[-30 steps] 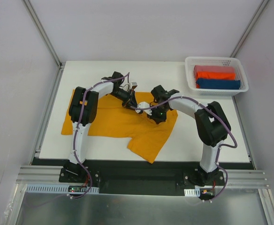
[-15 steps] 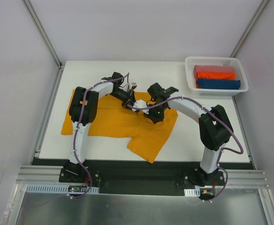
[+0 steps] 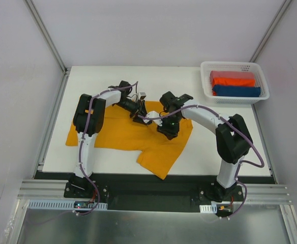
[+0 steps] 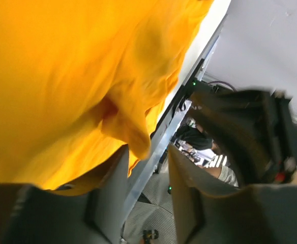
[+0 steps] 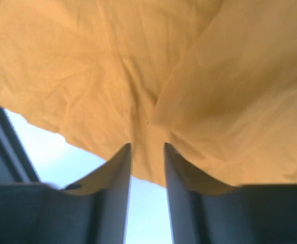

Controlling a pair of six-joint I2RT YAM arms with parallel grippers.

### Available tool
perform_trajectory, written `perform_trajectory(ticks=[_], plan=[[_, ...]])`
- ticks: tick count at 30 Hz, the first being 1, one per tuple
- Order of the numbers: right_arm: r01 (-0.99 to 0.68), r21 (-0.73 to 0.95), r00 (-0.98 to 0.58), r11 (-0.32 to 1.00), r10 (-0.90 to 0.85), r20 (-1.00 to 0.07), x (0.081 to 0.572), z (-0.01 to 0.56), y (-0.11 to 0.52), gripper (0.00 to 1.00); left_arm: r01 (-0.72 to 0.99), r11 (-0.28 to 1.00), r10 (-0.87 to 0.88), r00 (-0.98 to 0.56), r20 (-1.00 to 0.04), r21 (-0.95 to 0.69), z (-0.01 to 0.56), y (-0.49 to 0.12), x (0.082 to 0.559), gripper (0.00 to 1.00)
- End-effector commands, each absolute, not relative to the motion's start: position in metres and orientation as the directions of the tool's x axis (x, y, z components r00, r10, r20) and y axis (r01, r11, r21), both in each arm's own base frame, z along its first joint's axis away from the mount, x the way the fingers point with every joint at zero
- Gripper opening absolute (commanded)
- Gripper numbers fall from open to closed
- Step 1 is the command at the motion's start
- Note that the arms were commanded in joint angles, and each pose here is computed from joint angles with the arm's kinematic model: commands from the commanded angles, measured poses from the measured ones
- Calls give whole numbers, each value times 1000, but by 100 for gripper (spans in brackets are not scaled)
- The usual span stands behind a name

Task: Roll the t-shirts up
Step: Fold the T-shirt at the center of the board.

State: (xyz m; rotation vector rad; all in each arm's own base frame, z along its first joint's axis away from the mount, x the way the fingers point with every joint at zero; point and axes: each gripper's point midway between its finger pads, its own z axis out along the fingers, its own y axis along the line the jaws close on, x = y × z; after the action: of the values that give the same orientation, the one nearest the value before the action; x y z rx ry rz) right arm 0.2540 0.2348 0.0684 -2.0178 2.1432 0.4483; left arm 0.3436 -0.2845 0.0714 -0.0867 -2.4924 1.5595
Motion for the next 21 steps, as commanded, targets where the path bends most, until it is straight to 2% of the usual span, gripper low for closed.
perform_trajectory(ticks=[1,3,5,7,9,10,11,12,14,15,17,18,19,21], plan=[[-987,151,-113,59,-917,-383,246,111,209,41,-49,430,108,-988,105,-901,111,-250,334,40],[-972,193,-207,135,-881,-426,256,129,202,41,-40,436,62,-995,74,-899,118,-231,342,40],[-951,222,-293,215,-857,-423,274,126,192,41,-38,468,17,-998,52,-883,116,-213,354,41],[-946,174,-322,273,-839,-438,304,127,192,41,36,519,24,-999,-28,-854,114,-202,370,41],[-934,141,-357,328,-837,-416,331,113,185,40,139,665,68,-990,-126,-733,89,-181,387,38],[-930,89,-357,356,-821,-446,353,115,190,40,187,706,86,-980,-179,-683,89,-174,400,36],[-927,61,-356,369,-821,-447,365,111,189,39,206,762,110,-976,-190,-614,80,-162,404,29],[-922,33,-362,385,-831,-423,377,99,186,38,241,776,143,-967,-209,-583,73,-155,409,26],[-914,-49,-339,403,-824,-453,408,98,190,38,263,789,146,-958,-246,-555,77,-150,423,20],[-904,-86,-345,420,-831,-436,420,92,188,35,266,773,139,-957,-255,-576,82,-153,426,13],[-889,-104,-366,445,-830,-420,443,81,188,31,320,677,139,-940,-311,-663,111,-174,432,7],[-877,-121,-385,465,-831,-402,451,77,183,26,369,538,141,-926,-351,-758,143,-198,427,2],[-866,-101,-422,490,-824,-377,456,61,177,23,385,483,147,-921,-361,-786,155,-210,423,0],[-830,-83,-476,552,-778,-411,472,68,176,17,376,370,147,-927,-346,-850,174,-231,409,0]])
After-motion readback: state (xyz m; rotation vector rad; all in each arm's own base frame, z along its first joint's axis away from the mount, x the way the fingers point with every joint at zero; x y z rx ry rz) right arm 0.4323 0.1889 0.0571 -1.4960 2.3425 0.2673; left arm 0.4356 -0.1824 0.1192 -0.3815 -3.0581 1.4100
